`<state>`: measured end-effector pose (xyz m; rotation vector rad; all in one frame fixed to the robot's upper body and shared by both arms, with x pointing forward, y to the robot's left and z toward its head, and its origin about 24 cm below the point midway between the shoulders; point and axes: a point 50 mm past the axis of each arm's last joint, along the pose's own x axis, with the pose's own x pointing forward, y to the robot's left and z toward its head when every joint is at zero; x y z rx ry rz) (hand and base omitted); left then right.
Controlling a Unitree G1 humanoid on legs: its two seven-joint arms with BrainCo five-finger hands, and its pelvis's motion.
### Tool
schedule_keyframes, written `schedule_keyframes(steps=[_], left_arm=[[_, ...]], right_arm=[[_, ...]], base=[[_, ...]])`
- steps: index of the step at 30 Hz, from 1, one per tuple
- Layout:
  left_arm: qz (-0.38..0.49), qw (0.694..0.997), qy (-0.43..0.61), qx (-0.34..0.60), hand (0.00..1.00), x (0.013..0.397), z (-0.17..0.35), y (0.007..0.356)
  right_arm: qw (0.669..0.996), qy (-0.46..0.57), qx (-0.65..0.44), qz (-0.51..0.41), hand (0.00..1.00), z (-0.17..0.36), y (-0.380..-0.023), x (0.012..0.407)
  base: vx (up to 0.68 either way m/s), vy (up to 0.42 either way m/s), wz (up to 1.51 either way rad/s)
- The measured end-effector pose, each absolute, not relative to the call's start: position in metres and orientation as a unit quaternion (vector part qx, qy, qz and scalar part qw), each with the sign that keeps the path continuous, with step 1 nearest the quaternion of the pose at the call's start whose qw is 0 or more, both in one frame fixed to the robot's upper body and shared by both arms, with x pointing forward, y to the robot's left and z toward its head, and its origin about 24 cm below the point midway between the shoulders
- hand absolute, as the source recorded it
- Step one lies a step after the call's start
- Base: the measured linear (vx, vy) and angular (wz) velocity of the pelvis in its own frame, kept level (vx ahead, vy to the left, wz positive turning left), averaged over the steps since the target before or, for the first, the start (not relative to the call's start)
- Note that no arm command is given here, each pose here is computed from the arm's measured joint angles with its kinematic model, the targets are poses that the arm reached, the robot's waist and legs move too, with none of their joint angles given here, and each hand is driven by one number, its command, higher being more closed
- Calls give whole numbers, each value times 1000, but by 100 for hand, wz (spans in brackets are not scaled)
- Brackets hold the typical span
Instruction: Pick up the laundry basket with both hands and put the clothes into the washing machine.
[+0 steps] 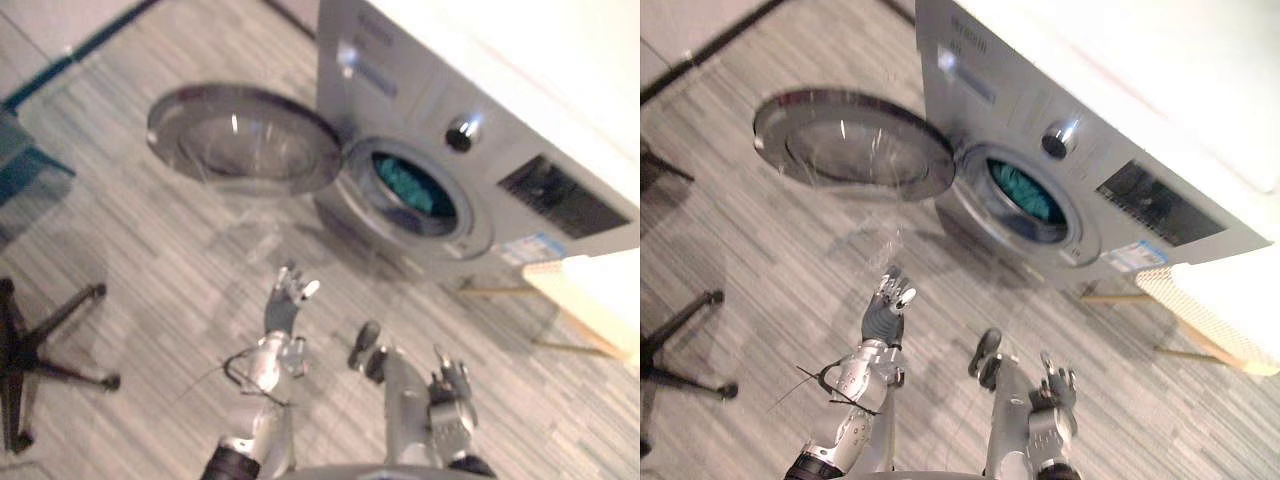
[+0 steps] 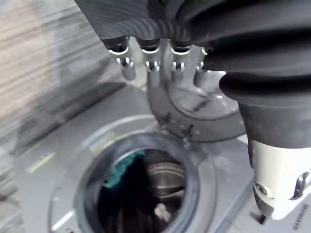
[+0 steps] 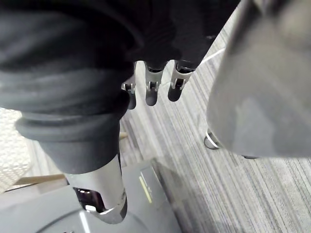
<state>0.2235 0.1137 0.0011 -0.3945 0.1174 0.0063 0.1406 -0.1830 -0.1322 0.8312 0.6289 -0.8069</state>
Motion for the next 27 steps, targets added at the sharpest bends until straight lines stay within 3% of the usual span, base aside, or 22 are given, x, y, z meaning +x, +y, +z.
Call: schedule_keyframes(steps=[4, 10, 18, 27], left_arm=[[47, 978, 72, -187, 0, 212, -10, 136], [86, 982, 65, -157, 0, 210, -11, 154], [155, 976, 54, -140, 0, 210, -9, 176], [230, 961, 59, -142, 0, 199, -14, 200]], right_arm=[[769, 361, 344, -399, 0, -152, -192, 89], [732, 391, 337, -445, 0, -160, -198, 51], [715, 364, 369, -470, 0, -158, -202, 65], [743, 389, 344, -423, 0, -158, -195, 84]], base=[[193, 19, -1], [230, 36, -16], [115, 10, -10], [-61, -15, 1]])
